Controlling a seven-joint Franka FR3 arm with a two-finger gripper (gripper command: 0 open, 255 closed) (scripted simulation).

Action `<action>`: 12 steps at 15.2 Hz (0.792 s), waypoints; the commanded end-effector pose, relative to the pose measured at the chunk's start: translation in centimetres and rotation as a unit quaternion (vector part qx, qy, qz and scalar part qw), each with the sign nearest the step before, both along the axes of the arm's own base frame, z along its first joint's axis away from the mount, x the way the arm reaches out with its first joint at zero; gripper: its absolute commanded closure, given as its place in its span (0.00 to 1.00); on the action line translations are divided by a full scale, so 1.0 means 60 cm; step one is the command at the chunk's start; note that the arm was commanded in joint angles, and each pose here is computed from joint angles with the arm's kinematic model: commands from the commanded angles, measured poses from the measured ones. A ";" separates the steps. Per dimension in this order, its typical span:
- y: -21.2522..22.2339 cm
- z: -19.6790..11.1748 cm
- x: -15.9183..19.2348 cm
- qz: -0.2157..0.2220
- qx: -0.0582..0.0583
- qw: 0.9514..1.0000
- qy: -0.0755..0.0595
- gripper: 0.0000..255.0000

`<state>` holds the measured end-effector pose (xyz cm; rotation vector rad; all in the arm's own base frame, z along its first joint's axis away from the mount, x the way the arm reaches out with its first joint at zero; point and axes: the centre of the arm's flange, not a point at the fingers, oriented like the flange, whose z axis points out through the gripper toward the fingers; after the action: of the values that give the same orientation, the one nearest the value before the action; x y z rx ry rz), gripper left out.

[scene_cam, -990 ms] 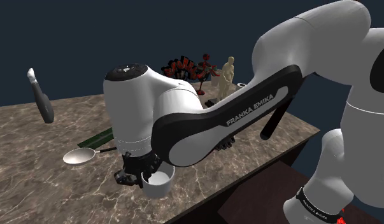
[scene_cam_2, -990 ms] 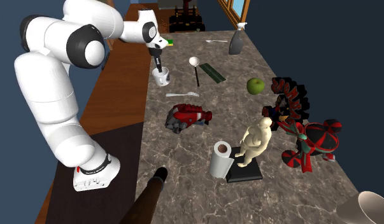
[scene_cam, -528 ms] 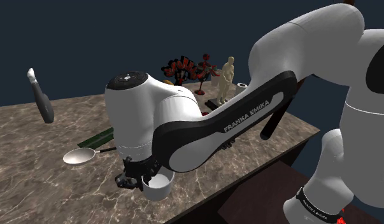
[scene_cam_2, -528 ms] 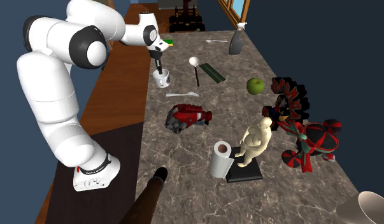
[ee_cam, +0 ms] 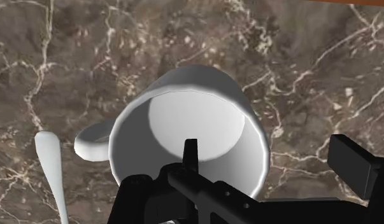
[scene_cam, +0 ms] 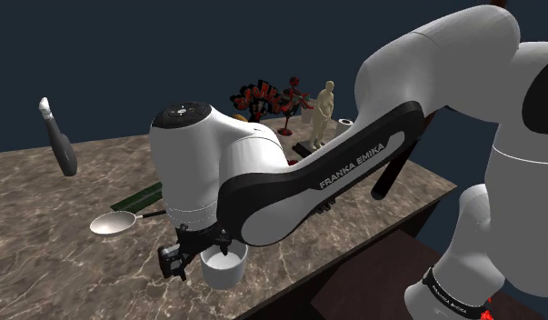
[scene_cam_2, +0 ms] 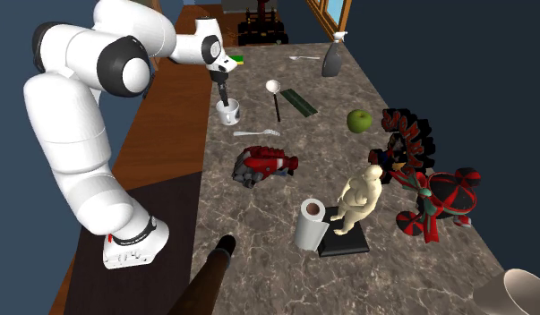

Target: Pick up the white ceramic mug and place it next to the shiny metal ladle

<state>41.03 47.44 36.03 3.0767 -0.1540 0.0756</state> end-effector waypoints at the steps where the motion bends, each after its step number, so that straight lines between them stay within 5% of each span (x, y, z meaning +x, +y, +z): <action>1: 0.000 0.000 0.000 0.000 0.000 1.000 0.000 0.00; 5: 0.005 0.083 -0.004 0.000 0.000 1.000 0.000 0.00; 12: 0.005 0.083 -0.004 0.000 0.000 1.000 0.000 0.00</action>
<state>40.80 47.75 41.01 3.0768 -0.1540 0.0757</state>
